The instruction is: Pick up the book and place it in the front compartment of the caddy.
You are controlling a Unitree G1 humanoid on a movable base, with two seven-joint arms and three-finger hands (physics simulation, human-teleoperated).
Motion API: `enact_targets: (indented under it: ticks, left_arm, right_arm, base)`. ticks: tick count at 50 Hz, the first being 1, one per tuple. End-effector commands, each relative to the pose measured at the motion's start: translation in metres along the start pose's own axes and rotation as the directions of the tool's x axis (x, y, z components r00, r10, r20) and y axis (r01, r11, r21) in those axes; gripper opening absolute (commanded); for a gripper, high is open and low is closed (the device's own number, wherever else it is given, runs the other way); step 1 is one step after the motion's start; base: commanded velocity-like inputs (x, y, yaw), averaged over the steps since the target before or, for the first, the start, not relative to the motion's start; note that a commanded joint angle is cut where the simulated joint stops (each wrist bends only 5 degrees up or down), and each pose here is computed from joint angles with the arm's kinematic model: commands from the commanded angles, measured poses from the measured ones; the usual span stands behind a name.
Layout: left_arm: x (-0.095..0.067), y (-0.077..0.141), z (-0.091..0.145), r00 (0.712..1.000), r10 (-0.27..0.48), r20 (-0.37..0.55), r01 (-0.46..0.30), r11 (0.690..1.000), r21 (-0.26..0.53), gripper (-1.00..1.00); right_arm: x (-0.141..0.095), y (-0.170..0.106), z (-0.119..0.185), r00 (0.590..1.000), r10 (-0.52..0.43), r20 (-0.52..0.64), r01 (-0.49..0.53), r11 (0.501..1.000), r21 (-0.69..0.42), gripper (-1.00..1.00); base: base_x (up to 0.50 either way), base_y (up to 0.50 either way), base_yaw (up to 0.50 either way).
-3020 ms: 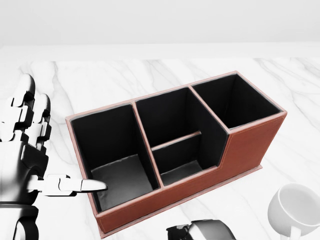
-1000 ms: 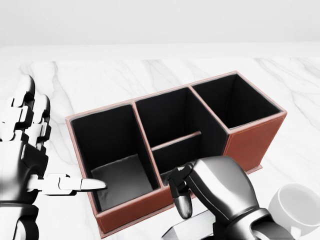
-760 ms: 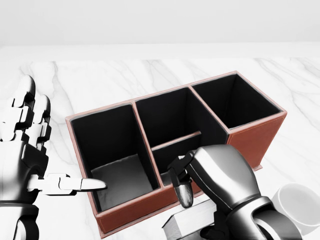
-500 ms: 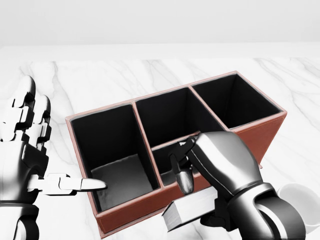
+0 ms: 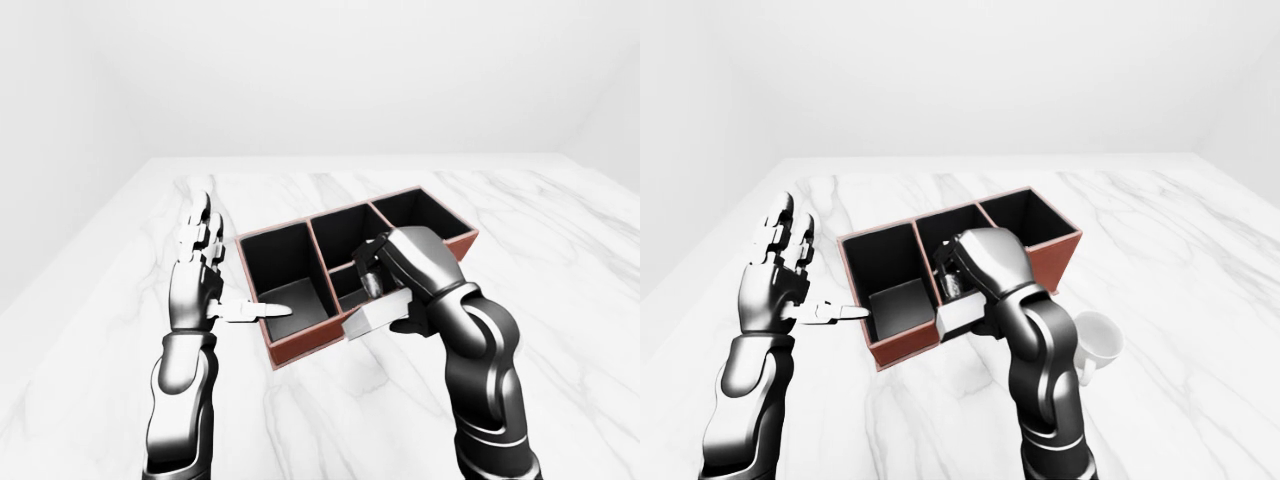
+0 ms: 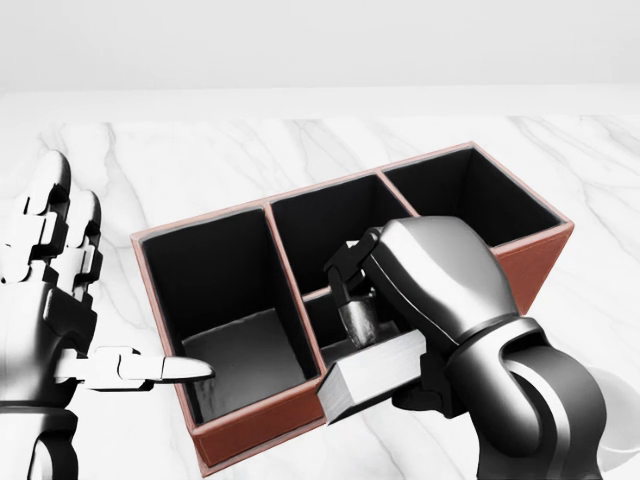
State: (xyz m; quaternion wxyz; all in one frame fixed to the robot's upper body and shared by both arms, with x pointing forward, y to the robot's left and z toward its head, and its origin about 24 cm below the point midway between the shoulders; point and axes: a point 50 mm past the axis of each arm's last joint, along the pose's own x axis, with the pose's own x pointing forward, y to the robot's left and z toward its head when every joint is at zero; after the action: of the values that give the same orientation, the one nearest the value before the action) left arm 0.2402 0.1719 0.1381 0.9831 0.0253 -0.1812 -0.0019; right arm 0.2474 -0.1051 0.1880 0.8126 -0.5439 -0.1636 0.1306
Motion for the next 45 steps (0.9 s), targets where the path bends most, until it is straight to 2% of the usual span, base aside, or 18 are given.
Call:
enact_targets:
  ticks: [1, 13, 45]
  left_arm:
    - [0.001, 0.001, 0.001, 1.000, 0.002, 0.006, -0.002, 1.000, 0.000, 1.00]
    - [0.001, 0.001, 0.002, 1.000, 0.002, 0.011, -0.002, 1.000, -0.002, 1.00]
    - [0.002, 0.002, 0.001, 1.000, 0.006, 0.007, -0.006, 1.000, 0.000, 1.00]
  right_arm:
    - [0.010, -0.011, 0.005, 0.999, -0.038, 0.018, 0.039, 0.999, -0.030, -1.00]
    - [0.023, -0.026, 0.008, 0.997, -0.064, 0.042, 0.066, 0.996, -0.056, -1.00]
    - [0.057, -0.037, 0.007, 0.994, -0.095, 0.052, 0.098, 0.993, -0.068, -1.00]
  base:
    - [0.00, 0.00, 0.00]
    - [0.00, 0.00, 0.00]
    - [0.00, 0.00, 0.00]
